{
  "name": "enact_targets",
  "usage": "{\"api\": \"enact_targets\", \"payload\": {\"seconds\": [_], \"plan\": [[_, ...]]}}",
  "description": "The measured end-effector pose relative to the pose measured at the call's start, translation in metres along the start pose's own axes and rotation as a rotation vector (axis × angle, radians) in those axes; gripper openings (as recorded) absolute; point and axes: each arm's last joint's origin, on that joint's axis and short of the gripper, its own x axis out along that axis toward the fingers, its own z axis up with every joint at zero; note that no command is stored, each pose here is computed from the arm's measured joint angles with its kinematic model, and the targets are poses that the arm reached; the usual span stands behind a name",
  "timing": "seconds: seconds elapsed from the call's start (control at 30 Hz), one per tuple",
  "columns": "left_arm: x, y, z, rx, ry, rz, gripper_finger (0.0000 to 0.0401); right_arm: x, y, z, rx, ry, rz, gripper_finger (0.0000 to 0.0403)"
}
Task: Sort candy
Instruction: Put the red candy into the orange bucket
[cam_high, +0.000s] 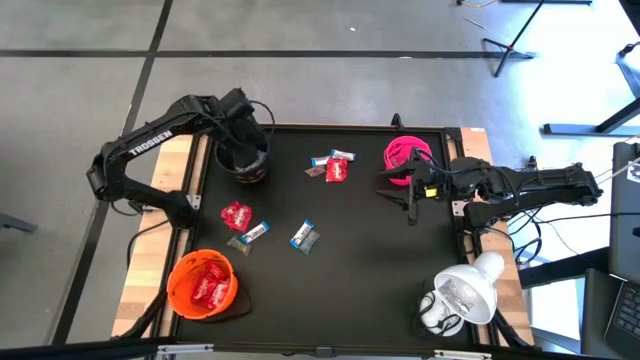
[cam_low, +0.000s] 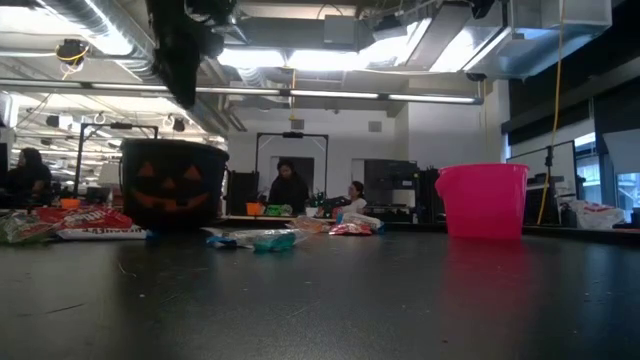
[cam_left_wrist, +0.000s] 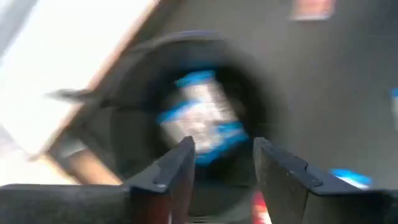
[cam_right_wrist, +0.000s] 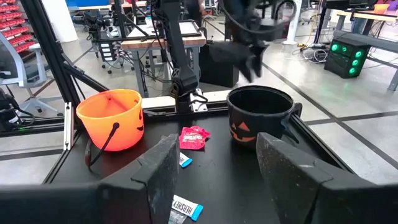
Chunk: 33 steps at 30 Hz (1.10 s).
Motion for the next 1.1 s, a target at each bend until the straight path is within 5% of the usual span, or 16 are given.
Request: {"api": "enact_targets", "payload": {"seconds": [0.07, 0.13, 0.3, 0.47, 0.67, 0.87, 1.1], "plan": [[-0.007, -0.012, -0.003, 0.08, -0.025, -0.218, 0.0157, 0.0, 0.0, 0.0, 0.0, 0.0, 0.0, 0.0213], [-0.015, -0.029, -0.008, 0.137, -0.035, -0.322, 0.0157, 0.0, 0.0, 0.0, 0.0, 0.0, 0.0, 0.0213], [-0.023, -0.075, -0.032, 0.355, 0.065, -0.198, 0.0155, 0.0, 0.0, 0.0, 0.0, 0.001, 0.0, 0.0213], [-0.025, -0.116, -0.054, 0.439, 0.077, -0.202, 0.0154, 0.004, 0.001, -0.002, -0.002, 0.013, -0.001, 0.0213], [0.01, -0.131, -0.087, 0.388, 0.199, -0.11, 0.0154, 0.009, 0.001, -0.004, -0.003, 0.031, -0.002, 0.0213], [0.059, -0.121, -0.114, 0.273, 0.245, -0.166, 0.0154, 0.012, 0.002, -0.006, 0.0, 0.047, 0.017, 0.0213], [0.1, -0.103, -0.134, 0.125, 0.29, -0.098, 0.0156, 0.012, 0.002, -0.007, -0.011, 0.05, 0.017, 0.0213]]}}
